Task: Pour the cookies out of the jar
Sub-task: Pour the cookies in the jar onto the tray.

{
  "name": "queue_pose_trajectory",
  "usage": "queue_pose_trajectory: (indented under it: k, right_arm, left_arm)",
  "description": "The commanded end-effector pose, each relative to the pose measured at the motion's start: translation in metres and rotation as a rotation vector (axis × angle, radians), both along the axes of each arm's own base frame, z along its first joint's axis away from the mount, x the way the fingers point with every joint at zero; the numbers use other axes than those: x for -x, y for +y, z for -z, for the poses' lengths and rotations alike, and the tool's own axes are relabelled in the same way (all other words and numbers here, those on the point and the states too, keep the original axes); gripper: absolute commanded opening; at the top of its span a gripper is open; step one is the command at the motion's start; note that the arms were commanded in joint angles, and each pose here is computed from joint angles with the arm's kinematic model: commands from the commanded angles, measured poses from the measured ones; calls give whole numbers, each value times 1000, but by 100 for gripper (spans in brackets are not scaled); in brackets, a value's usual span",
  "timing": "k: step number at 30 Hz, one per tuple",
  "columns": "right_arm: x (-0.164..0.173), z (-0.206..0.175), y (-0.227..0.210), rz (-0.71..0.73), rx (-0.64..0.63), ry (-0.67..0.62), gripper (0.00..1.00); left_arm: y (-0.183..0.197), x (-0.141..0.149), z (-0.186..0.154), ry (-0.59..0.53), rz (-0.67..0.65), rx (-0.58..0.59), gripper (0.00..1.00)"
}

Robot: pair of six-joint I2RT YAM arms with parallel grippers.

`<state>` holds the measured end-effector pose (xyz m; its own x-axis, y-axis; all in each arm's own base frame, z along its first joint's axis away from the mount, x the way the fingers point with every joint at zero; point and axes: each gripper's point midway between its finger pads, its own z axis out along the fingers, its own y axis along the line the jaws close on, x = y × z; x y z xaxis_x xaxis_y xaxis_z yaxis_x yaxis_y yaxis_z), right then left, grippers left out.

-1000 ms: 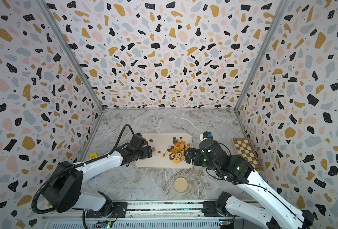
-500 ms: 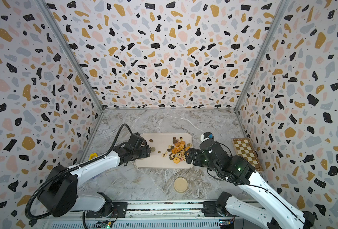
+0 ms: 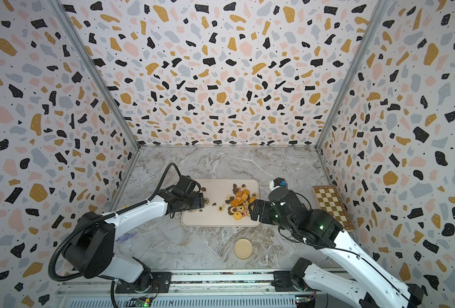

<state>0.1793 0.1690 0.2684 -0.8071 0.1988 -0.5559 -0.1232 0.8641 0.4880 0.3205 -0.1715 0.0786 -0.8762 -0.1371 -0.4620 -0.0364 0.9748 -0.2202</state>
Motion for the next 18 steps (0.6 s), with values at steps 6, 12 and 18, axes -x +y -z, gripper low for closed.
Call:
queue_pose_trajectory:
  k: [6,12,18]
  right_arm:
    - [-1,-2,-5,19,-4,-12,92]
    - [-1,-7,-8,26,-4,-28,92]
    - [-2,-5,-5,18,-2,-16,92]
  left_arm:
    - [-10,-27,-44,-49,38,7,0]
    - [-10,-2,-16,-3,0,89,0]
    - [-9,-18,-29,-32,-2,58,0]
